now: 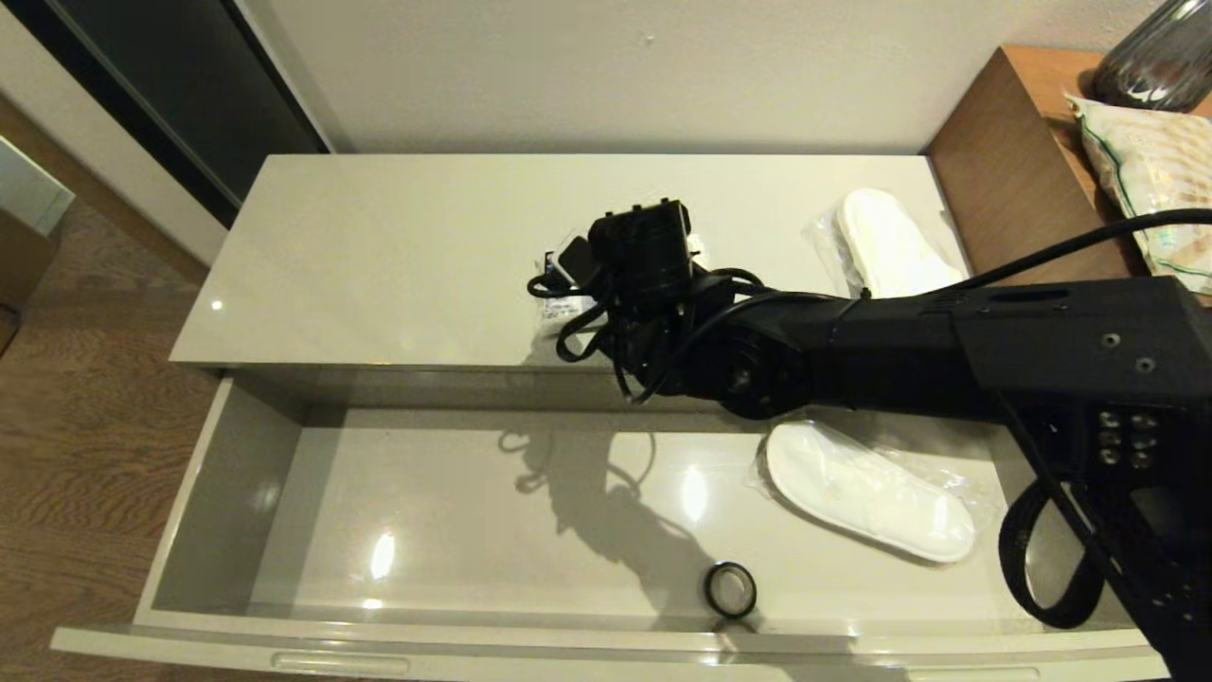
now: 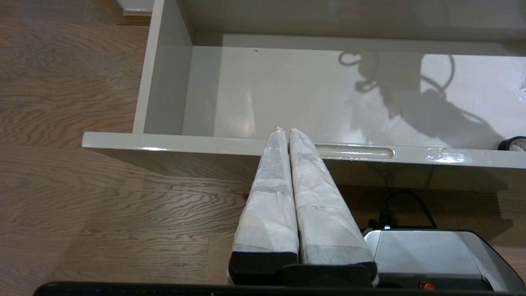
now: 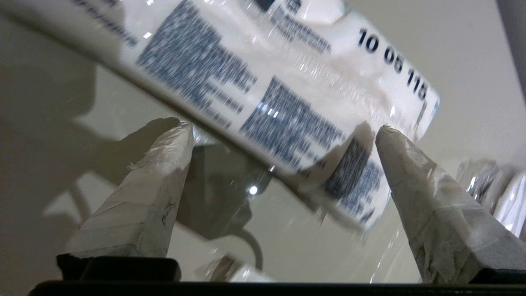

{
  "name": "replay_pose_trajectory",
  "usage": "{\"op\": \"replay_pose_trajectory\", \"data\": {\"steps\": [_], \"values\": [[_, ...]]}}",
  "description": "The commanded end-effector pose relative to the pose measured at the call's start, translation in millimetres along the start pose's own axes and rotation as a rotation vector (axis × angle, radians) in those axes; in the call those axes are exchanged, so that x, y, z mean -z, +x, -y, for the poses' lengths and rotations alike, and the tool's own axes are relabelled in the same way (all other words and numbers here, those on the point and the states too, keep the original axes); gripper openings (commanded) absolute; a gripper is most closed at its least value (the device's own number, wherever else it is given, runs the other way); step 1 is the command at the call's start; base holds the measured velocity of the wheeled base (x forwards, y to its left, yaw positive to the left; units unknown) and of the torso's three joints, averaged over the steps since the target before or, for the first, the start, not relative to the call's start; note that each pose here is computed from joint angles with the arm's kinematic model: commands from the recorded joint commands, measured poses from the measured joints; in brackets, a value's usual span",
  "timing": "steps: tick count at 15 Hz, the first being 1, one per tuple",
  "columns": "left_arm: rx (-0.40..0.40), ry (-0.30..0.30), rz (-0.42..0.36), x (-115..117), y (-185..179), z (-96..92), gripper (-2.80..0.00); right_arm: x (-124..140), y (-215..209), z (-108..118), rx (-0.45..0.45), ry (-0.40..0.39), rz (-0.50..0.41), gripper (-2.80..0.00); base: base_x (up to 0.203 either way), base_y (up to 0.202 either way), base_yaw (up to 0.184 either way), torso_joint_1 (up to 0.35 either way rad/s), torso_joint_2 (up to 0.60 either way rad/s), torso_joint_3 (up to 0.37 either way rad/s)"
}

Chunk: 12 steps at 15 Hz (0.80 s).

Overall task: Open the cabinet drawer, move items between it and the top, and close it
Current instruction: Pick up the tissue on the table

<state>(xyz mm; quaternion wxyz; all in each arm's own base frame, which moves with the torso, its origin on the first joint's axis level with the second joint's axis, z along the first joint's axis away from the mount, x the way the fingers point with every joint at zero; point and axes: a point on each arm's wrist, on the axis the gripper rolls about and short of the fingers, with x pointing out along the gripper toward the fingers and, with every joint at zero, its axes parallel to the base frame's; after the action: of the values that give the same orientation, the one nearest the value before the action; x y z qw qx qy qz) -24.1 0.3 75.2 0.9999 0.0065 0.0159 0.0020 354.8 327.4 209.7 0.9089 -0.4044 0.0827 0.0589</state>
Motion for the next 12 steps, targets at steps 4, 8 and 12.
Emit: {"op": "replay_pose_trajectory", "data": {"steps": [4, 8, 12], "values": [[0.0, -0.001, -0.002, 0.0, 0.1, 0.0, -2.8, 14.3, 41.8, 6.4, 0.026, -0.113, 0.173, 0.0, 0.0, 0.0, 0.0, 0.0, 0.0, 0.0], [0.0, 0.0, -0.002, 0.0, 0.1, 0.0, -2.8, 15.0, 42.5, 7.9, 0.022, -0.124, 0.178, -2.8, 0.0, 0.0, 0.0, 0.0, 0.0, 0.0], [0.0, 0.001, -0.002, 0.0, 0.1, 0.0, -2.8, 12.7, 39.2, 13.6, 0.043, -0.117, 0.166, -2.8, 0.0, 0.0, 0.0, 0.0, 0.0, 0.0]]}}
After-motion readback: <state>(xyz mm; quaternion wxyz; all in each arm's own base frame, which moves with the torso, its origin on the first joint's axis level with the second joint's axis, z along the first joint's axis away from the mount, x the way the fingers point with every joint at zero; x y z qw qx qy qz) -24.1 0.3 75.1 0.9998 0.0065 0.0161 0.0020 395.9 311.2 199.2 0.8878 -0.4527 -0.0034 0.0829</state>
